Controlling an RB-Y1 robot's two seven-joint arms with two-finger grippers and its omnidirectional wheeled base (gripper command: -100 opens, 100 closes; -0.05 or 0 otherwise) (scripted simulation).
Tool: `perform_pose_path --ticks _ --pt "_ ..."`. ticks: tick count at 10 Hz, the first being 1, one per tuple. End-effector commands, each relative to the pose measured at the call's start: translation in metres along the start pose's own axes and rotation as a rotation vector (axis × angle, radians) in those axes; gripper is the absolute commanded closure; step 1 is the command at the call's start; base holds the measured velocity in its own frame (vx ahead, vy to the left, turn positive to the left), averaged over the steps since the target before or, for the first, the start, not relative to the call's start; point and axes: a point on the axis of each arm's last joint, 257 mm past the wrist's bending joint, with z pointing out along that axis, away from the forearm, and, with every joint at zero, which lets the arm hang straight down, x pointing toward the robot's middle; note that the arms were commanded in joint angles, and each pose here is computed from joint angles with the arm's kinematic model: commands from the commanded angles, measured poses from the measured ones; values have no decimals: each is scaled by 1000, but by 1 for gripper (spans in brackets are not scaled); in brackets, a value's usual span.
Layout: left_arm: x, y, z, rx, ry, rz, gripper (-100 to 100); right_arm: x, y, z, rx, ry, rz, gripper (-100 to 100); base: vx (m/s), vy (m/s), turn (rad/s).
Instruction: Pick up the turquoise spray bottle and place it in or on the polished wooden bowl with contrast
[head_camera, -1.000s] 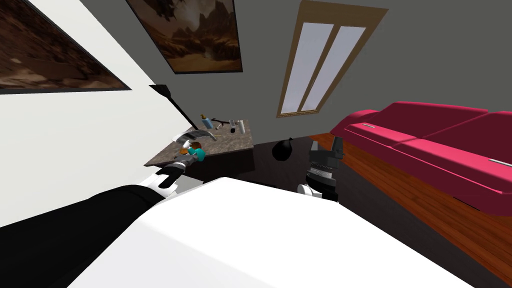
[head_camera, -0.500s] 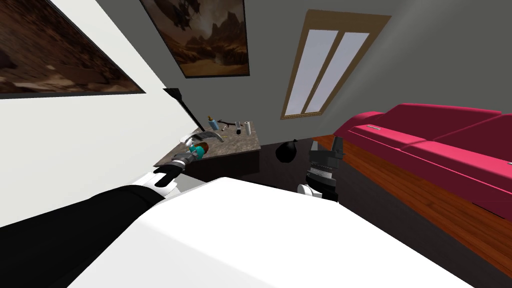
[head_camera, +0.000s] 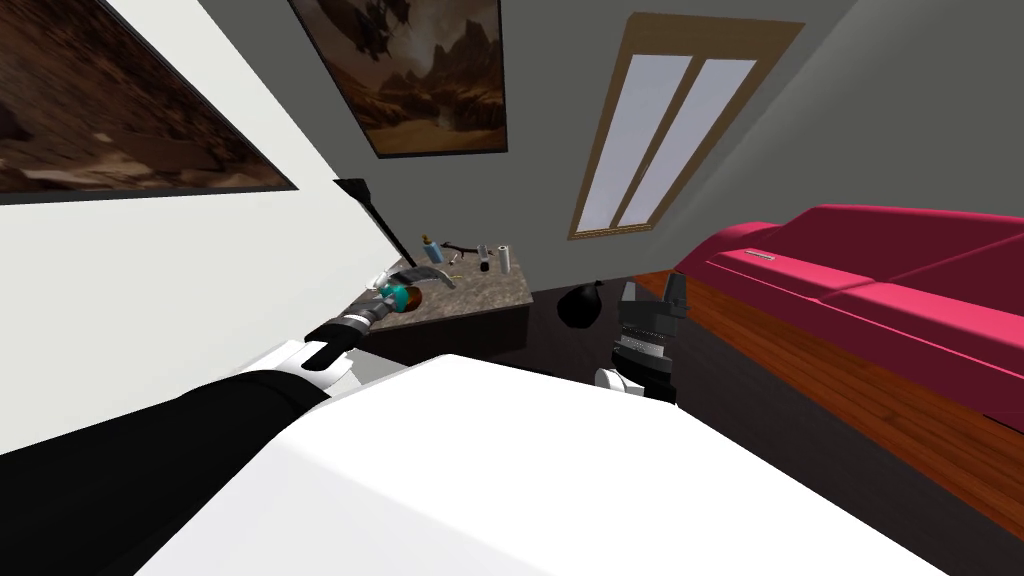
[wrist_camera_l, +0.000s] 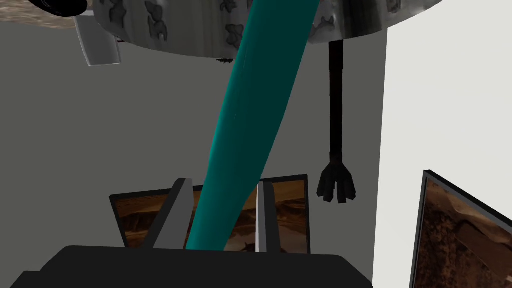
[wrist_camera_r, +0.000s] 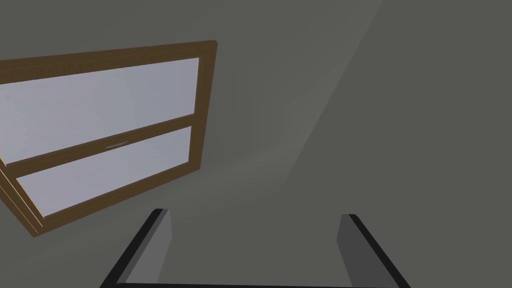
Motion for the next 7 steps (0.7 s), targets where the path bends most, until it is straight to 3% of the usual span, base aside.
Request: perform_pose_path --ticks 1,4,5,6,7 --pt "-11 -7 1 18 -15 -47 100 0 0 0 0 0 0 0 51 135 7" --pt "-29 -18 1 54 -44 -126 100 0 0 0 0 0 0 0 57 151 1" --pt "-25 -13 1 45 -38 -104 100 0 0 0 0 0 0 0 38 65 -13" --pt "-27 -14 1 48 -42 -107 -100 0 0 0 0 0 0 0 7 13 -4" --pt "-27 -14 1 48 -42 -107 -100 0 0 0 0 0 0 0 3 5 0"
